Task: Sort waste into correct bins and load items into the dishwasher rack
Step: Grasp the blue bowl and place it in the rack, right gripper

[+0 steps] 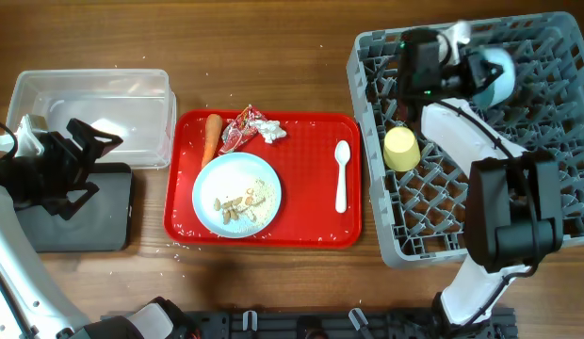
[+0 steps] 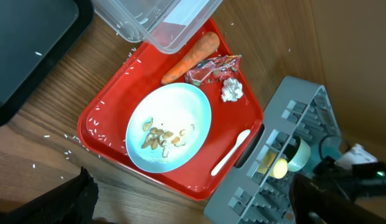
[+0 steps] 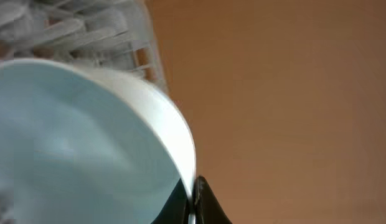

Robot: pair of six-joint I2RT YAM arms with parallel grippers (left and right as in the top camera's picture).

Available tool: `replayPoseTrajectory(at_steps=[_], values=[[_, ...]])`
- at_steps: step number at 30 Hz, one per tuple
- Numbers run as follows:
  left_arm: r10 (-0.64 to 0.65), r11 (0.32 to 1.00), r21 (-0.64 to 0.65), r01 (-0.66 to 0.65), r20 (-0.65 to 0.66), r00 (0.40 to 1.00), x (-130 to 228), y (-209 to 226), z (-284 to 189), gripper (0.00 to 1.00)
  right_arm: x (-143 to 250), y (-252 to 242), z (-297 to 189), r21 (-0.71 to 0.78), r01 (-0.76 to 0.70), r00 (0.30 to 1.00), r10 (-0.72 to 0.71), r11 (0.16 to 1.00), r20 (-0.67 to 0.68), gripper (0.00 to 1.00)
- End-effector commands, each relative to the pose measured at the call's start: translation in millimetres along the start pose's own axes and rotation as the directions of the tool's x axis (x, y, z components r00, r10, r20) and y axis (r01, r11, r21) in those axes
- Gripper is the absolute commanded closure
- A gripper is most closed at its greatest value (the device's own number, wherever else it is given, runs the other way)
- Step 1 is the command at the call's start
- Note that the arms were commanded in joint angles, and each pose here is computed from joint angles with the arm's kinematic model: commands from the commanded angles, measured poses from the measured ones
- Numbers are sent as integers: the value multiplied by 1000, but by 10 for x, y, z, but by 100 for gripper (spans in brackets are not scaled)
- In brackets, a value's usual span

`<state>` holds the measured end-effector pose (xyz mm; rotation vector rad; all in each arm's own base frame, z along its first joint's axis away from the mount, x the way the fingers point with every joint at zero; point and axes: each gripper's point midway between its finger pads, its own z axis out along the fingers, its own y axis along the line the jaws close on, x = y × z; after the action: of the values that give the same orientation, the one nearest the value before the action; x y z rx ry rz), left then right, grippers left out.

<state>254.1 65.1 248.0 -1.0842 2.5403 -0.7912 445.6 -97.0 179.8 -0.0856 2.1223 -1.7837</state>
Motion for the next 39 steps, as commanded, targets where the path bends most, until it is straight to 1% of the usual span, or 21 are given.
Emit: replayPoseTrajectory(at_steps=[1,5,8,13,17,21,24,25,27,28,29,30,31,32,33,34,35,36,37,38,39], values=[[6,1000,5,-6,16,1000,2,-33,-43,0,30,427,-75,-174,16,998,-7,985,55,96],[6,1000,5,-6,16,1000,2,-33,-43,0,112,469,-88,-209,7,999,1,978,38,96],[6,1000,5,-7,16,1000,1,-34,-43,0,118,293,-59,-230,-38,998,48,972,35,96],[6,1000,5,-6,16,1000,2,-33,-43,0,361,137,292,-203,-83,995,72,976,-63,96],[6,1000,4,-6,16,1000,2,-33,-43,0,386,69,422,-183,-111,992,97,977,-81,96],[6,1000,5,-6,16,1000,2,-33,-43,0,546,-100,684,-114,-152,980,135,982,-146,96],[6,1000,5,-7,16,1000,1,-34,-43,0,567,-93,694,-116,-156,979,137,981,-152,96],[6,1000,4,-7,16,1000,1,-33,-43,0,577,-153,697,-81,-165,975,151,983,-161,96],[6,1000,4,-7,16,1000,1,-33,-43,0,573,-102,680,-107,-152,979,135,982,-155,96],[6,1000,5,-7,16,1000,1,-34,-43,0,560,-19,635,-149,-128,984,107,980,-143,96],[7,1000,4,-7,16,1000,1,-33,-43,0,535,105,561,-212,-101,989,76,972,-123,93],[6,1000,5,-6,16,1000,2,-33,-43,0,503,299,432,-310,-93,993,65,946,-99,64],[6,1000,5,-6,16,1000,2,-33,-43,0,477,466,285,-408,-101,994,73,907,-84,24],[6,1000,4,-6,16,1000,2,-33,-43,0,439,611,146,-507,-116,993,92,854,-73,12],[6,1000,4,-6,16,1000,2,-33,-43,0,370,776,-80,-657,-143,989,135,740,-63,4],[6,1000,4,-7,16,1000,1,-33,-43,0,340,792,-152,-701,-173,983,169,692,-75,3],[6,1000,5,-7,16,1000,1,-34,-43,0,289,730,-235,-735,-214,972,217,644,-93,5],[6,1000,4,-7,16,1000,1,-33,-43,0,209,579,-330,-761,-226,963,258,608,-80,9],[6,1000,5,-7,16,1000,1,-34,-43,0,71,338,-533,-804,-222,947,318,551,-44,12],[6,1000,5,-6,16,1000,2,-33,-43,0,-76,104,-803,-861,-202,921,389,467,-5,15],[6,1000,4,-7,16,1000,1,-33,-43,0,-139,-22,-968,-890,-180,906,424,419,17,17]])
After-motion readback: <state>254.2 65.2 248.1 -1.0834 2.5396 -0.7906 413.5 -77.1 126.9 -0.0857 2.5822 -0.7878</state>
